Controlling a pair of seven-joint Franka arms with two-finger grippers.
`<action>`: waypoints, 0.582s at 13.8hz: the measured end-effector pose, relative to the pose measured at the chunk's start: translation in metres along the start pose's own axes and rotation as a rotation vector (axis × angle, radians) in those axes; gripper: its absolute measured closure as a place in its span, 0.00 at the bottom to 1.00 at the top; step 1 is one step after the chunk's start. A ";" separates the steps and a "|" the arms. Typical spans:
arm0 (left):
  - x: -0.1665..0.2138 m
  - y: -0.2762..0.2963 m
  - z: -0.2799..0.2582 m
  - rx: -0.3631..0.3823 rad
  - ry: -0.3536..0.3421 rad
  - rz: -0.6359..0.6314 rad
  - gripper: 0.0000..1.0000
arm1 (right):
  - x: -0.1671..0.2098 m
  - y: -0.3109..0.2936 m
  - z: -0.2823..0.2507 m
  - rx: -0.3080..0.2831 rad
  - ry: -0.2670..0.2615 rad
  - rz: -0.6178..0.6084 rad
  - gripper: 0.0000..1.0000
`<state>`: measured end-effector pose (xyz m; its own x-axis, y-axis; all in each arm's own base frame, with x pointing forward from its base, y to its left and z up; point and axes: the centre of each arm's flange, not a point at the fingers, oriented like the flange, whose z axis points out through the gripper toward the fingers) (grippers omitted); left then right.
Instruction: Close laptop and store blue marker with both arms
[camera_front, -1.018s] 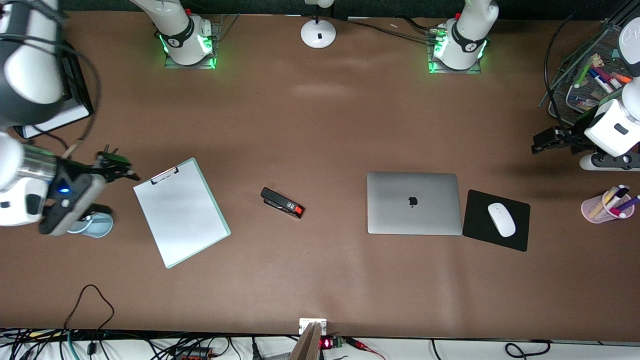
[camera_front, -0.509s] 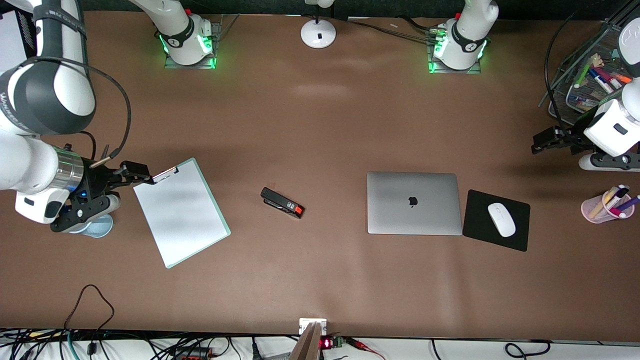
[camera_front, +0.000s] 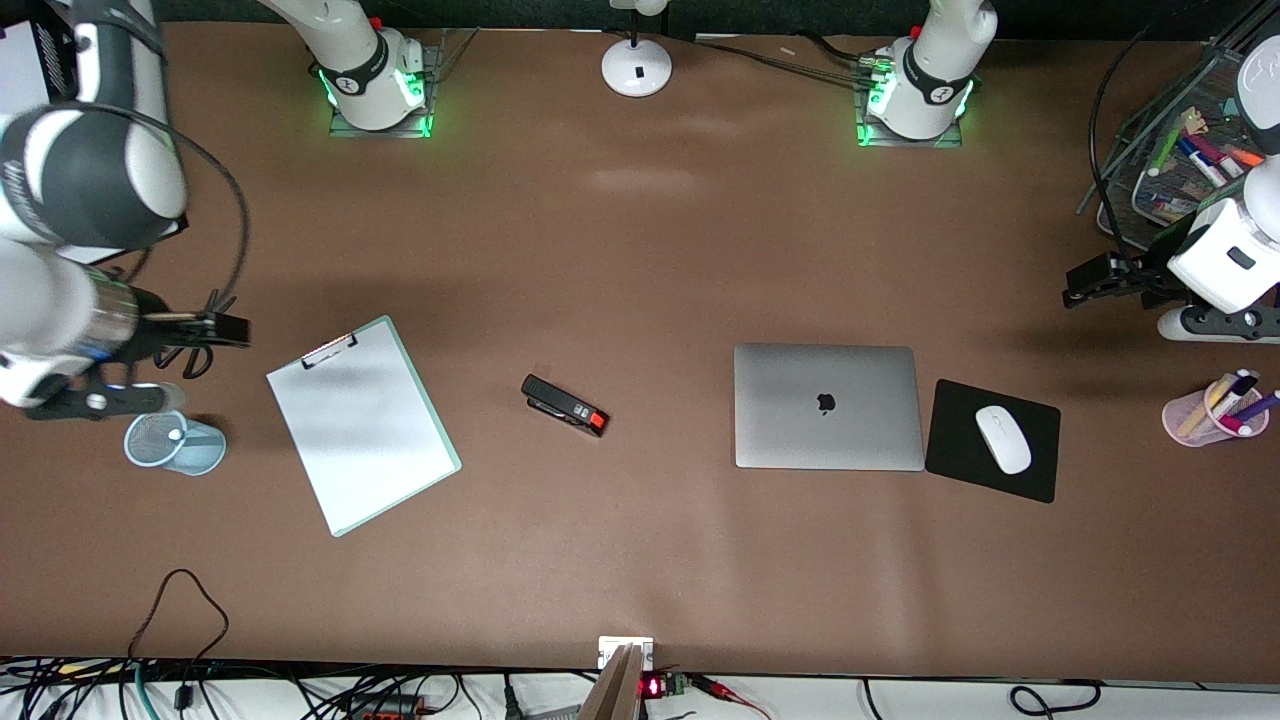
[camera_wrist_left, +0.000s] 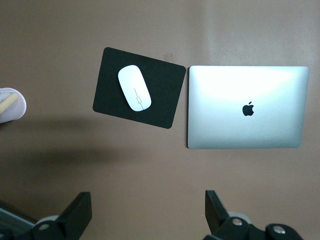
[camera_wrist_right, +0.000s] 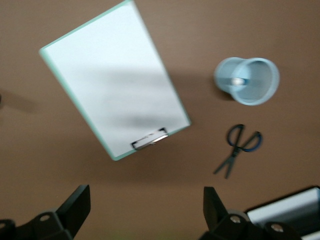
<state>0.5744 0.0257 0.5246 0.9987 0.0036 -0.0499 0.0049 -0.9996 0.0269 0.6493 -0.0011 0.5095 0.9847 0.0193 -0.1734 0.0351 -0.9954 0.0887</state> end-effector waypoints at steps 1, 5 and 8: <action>0.000 0.000 0.000 0.000 0.000 0.000 0.00 | -0.006 0.029 -0.007 0.009 0.011 0.031 0.00; 0.000 0.000 0.000 0.000 0.000 0.000 0.00 | -0.031 0.088 -0.033 0.043 0.060 0.075 0.00; 0.000 0.000 0.001 -0.001 -0.001 0.000 0.00 | -0.034 0.059 -0.046 0.070 0.084 0.034 0.00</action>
<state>0.5746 0.0257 0.5241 0.9987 0.0036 -0.0508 0.0050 -0.9996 0.0274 0.6260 -0.0564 0.5658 0.9961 -0.0094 -0.0882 -0.0074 -0.9997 0.0236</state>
